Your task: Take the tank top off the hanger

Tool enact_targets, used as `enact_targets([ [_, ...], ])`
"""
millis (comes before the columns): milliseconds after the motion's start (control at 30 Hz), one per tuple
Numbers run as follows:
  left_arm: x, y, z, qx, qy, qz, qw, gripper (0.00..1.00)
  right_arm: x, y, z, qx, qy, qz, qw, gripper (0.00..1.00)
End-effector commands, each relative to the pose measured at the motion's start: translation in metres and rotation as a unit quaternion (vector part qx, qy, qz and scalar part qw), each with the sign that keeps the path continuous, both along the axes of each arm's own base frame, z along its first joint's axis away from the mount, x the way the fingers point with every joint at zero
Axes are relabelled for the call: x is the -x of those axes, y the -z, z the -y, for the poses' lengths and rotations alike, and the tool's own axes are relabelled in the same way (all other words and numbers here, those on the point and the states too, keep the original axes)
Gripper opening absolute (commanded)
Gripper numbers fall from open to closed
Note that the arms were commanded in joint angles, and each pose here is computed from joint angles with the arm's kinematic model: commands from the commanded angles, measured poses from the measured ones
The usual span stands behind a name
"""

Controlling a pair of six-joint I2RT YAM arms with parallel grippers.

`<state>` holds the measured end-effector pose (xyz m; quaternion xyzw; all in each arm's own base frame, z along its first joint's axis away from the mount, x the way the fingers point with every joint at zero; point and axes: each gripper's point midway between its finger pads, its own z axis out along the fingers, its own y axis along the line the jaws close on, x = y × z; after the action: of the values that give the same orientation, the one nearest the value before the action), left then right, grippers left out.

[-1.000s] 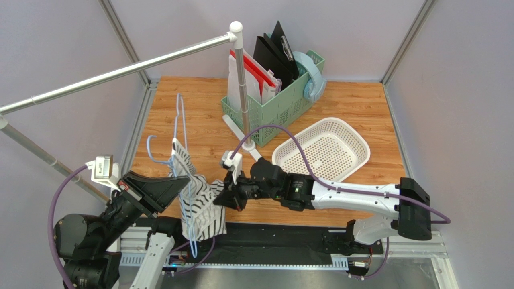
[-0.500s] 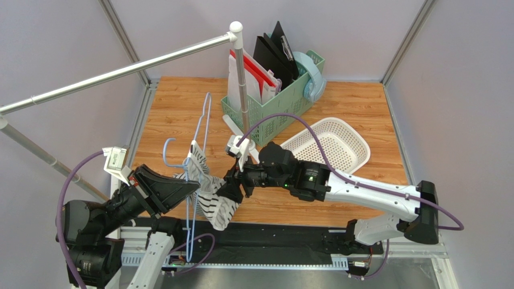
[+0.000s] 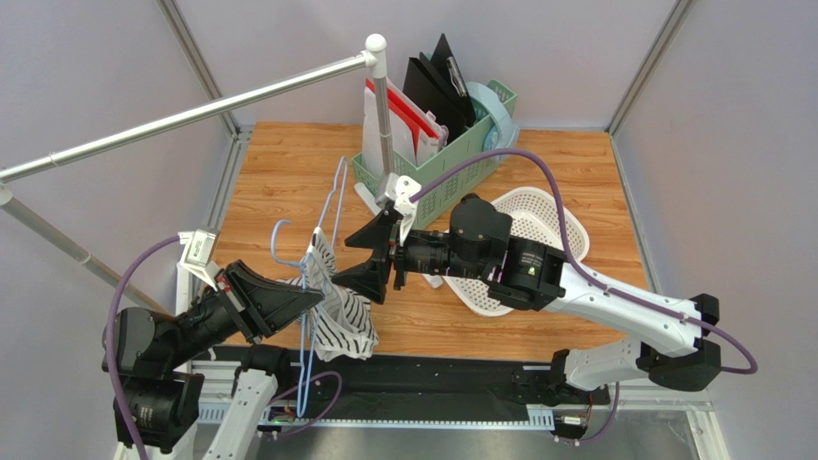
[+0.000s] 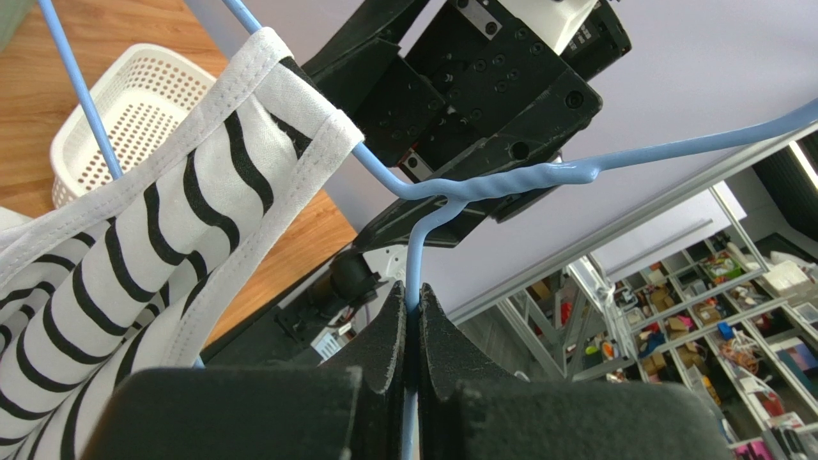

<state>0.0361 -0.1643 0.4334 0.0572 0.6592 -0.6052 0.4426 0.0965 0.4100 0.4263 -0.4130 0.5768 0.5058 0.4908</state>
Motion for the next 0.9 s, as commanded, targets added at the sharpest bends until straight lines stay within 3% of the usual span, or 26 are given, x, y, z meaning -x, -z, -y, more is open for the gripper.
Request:
enact_targets([
  [0, 0.015, -0.006, 0.000, 0.005, 0.014, 0.020, 1.000, 0.00, 0.001, -0.015, -0.016, -0.024, -0.013, -0.001, 1.000, 0.71],
  [233, 0.022, -0.004, 0.000, 0.006, 0.018, 0.020, 1.000, 0.00, -0.009, -0.014, -0.026, -0.028, 0.005, -0.008, 1.000, 0.66],
  [333, 0.021, -0.001, 0.000, 0.007, 0.017, 0.017, 1.000, 0.00, -0.010, -0.014, -0.028, -0.033, 0.008, -0.014, 0.999, 0.59],
  [433, 0.021, 0.001, 0.000, 0.007, 0.016, 0.014, 1.000, 0.00, -0.012, -0.013, -0.029, -0.036, 0.013, -0.017, 0.999, 0.44],
  [467, 0.021, 0.001, 0.000, 0.007, 0.016, 0.014, 1.000, 0.00, -0.015, -0.013, -0.028, -0.038, 0.022, -0.018, 0.999, 0.31],
  [600, 0.024, 0.001, 0.000, 0.009, 0.016, 0.017, 1.000, 0.00, -0.016, -0.020, -0.026, -0.048, 0.029, -0.016, 0.998, 0.12],
  [733, 0.027, 0.002, -0.001, 0.006, 0.016, 0.016, 1.000, 0.00, -0.024, -0.028, -0.018, -0.043, 0.053, 0.001, 0.998, 0.00],
  [867, 0.030, 0.004, -0.001, 0.005, 0.020, 0.016, 1.000, 0.00, -0.053, -0.042, 0.002, -0.047, 0.127, 0.015, 0.991, 0.00],
])
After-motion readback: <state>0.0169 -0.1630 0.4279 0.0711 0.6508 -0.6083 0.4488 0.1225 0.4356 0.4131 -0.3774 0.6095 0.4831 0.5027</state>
